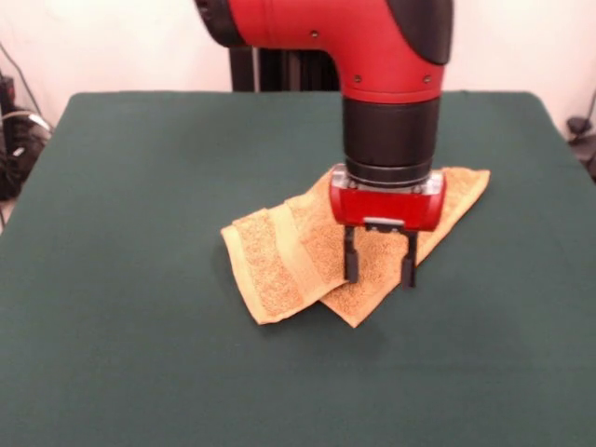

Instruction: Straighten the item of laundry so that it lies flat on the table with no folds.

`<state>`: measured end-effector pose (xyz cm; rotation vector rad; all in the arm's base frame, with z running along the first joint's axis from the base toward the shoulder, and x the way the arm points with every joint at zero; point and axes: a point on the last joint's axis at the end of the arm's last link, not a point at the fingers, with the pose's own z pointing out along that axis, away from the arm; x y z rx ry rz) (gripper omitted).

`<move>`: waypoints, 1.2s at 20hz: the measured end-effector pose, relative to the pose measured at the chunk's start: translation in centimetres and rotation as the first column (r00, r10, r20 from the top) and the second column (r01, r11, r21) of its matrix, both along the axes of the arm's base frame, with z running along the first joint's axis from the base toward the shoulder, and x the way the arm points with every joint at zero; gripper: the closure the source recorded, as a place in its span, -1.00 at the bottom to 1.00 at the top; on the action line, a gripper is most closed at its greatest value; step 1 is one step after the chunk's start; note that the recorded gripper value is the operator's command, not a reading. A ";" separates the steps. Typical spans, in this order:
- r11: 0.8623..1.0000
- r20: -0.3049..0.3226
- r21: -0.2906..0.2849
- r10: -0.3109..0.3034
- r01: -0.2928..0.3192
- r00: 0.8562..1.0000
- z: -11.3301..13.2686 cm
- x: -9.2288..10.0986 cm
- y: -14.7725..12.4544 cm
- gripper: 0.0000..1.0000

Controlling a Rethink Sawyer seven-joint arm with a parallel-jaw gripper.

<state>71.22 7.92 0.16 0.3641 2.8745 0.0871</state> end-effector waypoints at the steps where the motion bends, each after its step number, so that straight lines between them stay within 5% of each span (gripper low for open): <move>1: 1.000 -0.002 0.000 0.003 -0.003 1.000 0.0 -0.1 0.2 -1.00; 24: 1.000 -0.042 -0.020 0.004 -0.004 0.999 -1.9 -1.5 -0.3 -1.00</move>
